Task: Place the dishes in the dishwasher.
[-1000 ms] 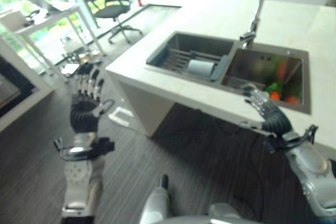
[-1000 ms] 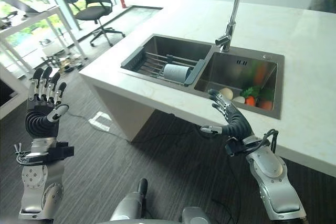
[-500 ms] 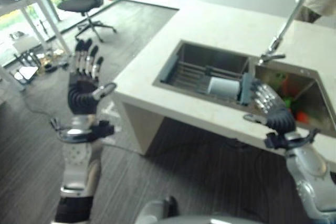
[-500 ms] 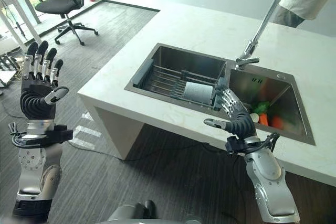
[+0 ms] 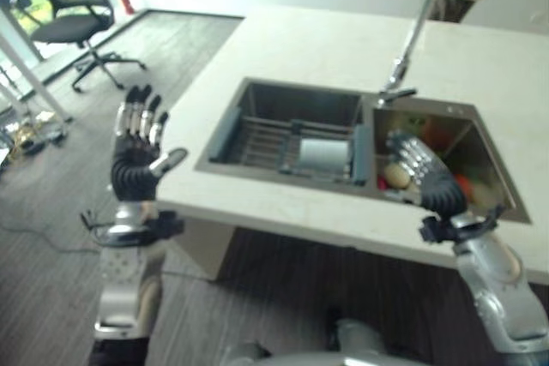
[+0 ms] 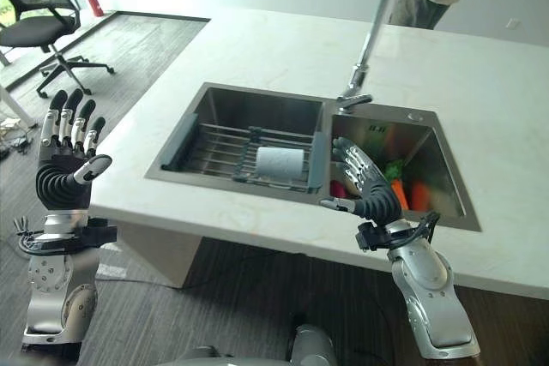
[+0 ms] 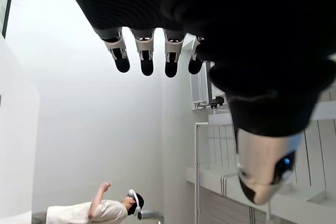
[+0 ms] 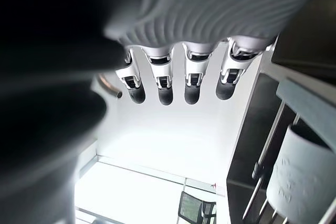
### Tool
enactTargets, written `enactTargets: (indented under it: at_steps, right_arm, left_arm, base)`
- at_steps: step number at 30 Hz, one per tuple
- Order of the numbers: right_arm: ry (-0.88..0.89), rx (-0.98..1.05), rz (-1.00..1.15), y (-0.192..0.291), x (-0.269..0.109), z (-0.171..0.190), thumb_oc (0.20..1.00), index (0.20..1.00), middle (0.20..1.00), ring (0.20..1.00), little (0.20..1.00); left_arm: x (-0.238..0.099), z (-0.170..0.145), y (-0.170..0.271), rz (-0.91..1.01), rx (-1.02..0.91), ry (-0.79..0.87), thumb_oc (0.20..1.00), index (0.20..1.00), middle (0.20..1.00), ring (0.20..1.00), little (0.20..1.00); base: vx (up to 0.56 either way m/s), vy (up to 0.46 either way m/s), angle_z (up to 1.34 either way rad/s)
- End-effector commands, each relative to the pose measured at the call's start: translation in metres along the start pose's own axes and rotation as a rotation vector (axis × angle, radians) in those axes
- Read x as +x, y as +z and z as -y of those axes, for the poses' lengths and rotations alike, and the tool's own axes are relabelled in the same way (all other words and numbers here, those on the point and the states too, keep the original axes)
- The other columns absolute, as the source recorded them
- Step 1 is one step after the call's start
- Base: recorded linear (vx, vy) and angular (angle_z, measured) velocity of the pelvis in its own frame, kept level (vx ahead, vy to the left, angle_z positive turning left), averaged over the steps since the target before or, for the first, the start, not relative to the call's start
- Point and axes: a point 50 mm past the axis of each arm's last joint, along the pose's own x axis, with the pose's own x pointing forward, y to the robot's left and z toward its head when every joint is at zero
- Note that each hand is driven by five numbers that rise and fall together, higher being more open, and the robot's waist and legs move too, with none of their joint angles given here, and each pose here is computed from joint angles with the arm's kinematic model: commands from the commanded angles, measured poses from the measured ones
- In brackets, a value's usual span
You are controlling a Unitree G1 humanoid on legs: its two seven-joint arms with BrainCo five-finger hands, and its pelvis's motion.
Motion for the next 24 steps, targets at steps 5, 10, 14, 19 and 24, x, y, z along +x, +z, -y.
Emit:
enactTargets:
  at_steps: [5,10,14,19,24]
  right_arm:
    - [-0.025,-0.062,0.085,0.015,0.001,0.010,1.000,1.000,1.000,1.000,1.000]
    - [-0.016,-0.077,0.074,0.014,0.005,0.012,1.000,1.000,1.000,1.000,1.000]
    - [-0.008,-0.101,0.074,0.018,0.004,0.015,1.000,1.000,1.000,1.000,1.000]
    - [-0.018,-0.067,0.061,0.015,0.000,0.011,1.000,1.000,1.000,1.000,1.000]
    - [-0.010,-0.075,0.062,0.017,0.004,0.009,1.000,1.000,1.000,1.000,1.000]
  left_arm:
    - [-0.001,0.008,0.015,0.064,-0.166,-0.089,1.000,1.000,1.000,1.000,1.000]
    - [-0.004,0.001,0.017,0.067,-0.163,-0.068,1.000,1.000,1.000,1.000,1.000]
    - [-0.001,0.002,0.018,0.090,-0.146,-0.076,1.000,1.000,1.000,1.000,1.000]
    - [0.012,0.003,0.024,0.132,-0.114,-0.106,1.000,1.000,1.000,1.000,1.000]
    - [0.016,0.006,0.027,0.141,-0.033,-0.142,1.000,1.000,1.000,1.000,1.000]
  base:
    - [0.16,-0.208,-0.12]
    - [0.07,0.164,-0.33]
    - [0.09,0.344,-0.28]
    - [0.06,0.207,-0.16]
    - [0.03,0.124,0.01]
